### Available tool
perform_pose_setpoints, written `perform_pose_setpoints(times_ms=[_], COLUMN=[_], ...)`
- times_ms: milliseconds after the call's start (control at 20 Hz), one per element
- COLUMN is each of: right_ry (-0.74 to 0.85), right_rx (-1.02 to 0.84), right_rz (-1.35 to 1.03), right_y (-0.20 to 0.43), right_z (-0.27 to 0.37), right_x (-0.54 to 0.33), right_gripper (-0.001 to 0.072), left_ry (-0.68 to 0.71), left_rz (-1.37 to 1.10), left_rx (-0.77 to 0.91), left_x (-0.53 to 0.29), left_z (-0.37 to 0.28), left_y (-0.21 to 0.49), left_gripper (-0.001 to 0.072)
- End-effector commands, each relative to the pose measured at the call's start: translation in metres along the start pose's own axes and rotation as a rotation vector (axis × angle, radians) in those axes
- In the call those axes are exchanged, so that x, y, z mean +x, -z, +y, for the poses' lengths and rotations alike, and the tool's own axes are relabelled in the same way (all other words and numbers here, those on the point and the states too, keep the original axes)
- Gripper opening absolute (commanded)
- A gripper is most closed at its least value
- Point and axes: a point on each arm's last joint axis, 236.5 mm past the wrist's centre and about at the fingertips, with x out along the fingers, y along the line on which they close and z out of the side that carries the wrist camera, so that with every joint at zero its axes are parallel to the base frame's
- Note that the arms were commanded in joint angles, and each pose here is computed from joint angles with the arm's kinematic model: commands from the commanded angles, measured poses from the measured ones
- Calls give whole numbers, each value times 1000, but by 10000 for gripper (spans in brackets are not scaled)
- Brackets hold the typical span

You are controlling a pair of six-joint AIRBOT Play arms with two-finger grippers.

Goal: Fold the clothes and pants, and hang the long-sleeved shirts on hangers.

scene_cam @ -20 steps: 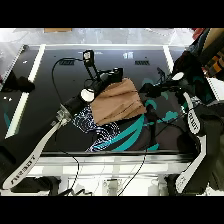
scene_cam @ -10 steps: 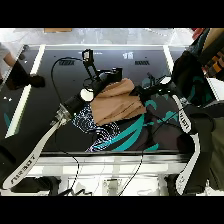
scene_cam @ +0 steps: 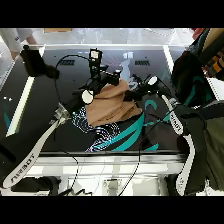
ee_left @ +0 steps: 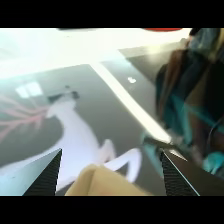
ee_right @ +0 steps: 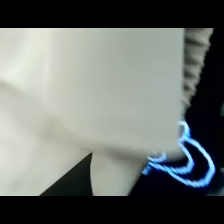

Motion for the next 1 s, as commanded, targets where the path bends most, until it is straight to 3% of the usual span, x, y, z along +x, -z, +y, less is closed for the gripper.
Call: perform_pose_setpoints(times_ms=[0, 100, 150, 250, 350, 550, 600, 650, 950], right_ry=[-9, 2, 11, 31, 54, 159, 212, 277, 814], right_rx=[-84, -117, -127, -133, -134, -28, 4, 44, 433], right_rz=[-121, -213, -259, -337, -391, -449, -466, -494, -719], right_y=[-40, -65, -74, -84, -83, -48, -34, -18, 122], right_z=[25, 33, 35, 36, 35, 21, 15, 7, -53], right_x=[-41, -83, -107, -155, -207, -316, -345, -377, -571], right_gripper=[25, 25, 25, 25, 25, 25, 25, 25, 25], left_ry=[4, 9, 10, 22, 23, 38, 34, 29, -9], left_rz=[117, 286, 374, 555, 683, 796, 790, 770, 607], left_rx=[235, 367, 383, 348, 285, 261, 263, 269, 304], left_x=[-2, -11, -18, -41, -65, -103, -109, -113, -143], left_z=[21, 43, 55, 74, 84, 89, 90, 89, 84], left_y=[27, 65, 83, 119, 137, 136, 128, 116, 40], left_gripper=[701, 695, 640, 388, 235, 219, 154, 8, 14])
